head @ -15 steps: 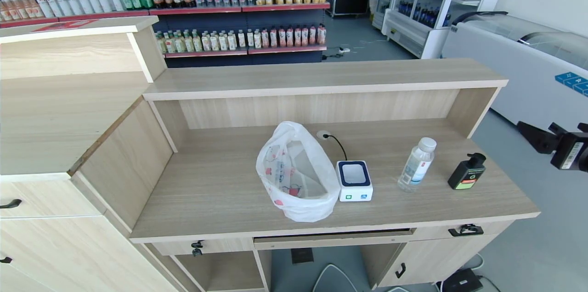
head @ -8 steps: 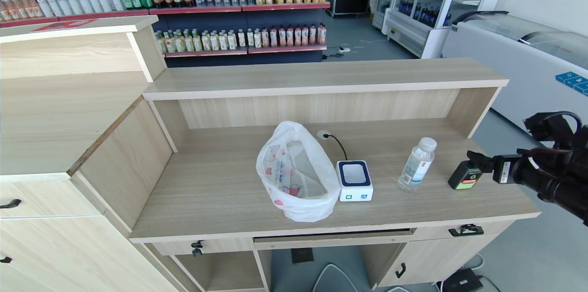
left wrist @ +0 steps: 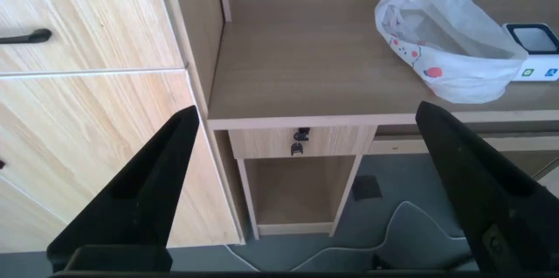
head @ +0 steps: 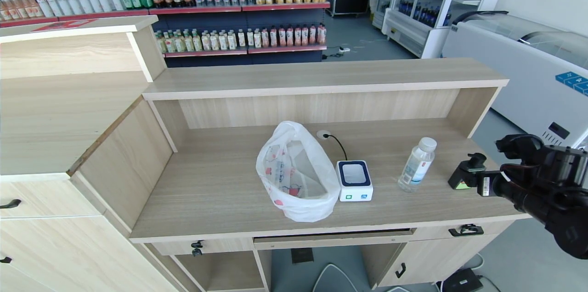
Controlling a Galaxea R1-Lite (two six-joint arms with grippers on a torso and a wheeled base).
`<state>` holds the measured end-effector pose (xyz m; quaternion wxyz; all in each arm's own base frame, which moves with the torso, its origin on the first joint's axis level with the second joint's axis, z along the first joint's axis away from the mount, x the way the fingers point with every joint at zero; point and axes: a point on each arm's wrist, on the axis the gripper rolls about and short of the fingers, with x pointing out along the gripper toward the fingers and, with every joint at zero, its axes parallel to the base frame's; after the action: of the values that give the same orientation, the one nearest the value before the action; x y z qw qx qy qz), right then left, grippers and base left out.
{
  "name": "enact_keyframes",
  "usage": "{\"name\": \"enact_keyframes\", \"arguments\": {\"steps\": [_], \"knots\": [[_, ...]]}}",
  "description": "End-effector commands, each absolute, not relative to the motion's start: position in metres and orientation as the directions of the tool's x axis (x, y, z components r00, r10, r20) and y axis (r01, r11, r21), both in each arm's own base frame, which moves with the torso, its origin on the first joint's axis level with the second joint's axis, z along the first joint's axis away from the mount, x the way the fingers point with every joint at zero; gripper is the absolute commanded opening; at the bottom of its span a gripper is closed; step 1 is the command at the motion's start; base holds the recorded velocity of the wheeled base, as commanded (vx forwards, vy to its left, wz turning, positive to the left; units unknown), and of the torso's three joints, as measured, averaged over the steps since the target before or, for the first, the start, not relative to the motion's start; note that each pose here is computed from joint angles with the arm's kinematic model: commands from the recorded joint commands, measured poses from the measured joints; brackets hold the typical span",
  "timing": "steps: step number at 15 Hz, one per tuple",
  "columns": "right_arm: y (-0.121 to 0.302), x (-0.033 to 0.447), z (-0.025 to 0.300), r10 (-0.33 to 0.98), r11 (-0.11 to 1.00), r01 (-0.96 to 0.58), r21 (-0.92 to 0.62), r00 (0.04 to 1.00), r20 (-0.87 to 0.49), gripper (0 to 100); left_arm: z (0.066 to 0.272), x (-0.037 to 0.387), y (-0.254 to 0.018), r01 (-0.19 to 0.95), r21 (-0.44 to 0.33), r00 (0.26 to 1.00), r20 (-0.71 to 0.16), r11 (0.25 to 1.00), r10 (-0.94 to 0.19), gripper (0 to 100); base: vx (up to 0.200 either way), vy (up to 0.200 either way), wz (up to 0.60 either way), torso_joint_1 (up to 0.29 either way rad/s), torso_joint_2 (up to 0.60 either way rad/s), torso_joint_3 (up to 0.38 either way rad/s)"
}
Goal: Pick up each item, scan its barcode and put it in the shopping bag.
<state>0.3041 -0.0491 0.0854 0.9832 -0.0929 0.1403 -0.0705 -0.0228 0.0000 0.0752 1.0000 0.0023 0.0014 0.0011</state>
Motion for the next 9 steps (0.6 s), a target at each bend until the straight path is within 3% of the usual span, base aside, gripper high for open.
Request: {"name": "enact_keyframes", "arguments": {"steps": [1, 9], "knots": [[-0.050, 0.315, 0.070, -0.158, 0.975, 0.104, -0.197, 0.946, -0.284, 100, 0.075, -0.023, 0.000, -0.003, 0.005, 1.000, -0.003, 1.000, 0.003, 100, 0.000, 0.000, 0.00, 0.000, 0.00, 0.000], [-0.036, 0.352, 0.053, -0.083, 0.985, 0.042, -0.167, 0.967, -0.241, 100, 0.075, -0.023, 0.000, -0.002, 0.005, 1.000, -0.005, 1.000, 0.002, 100, 0.000, 0.000, 0.00, 0.000, 0.00, 0.000]]}}
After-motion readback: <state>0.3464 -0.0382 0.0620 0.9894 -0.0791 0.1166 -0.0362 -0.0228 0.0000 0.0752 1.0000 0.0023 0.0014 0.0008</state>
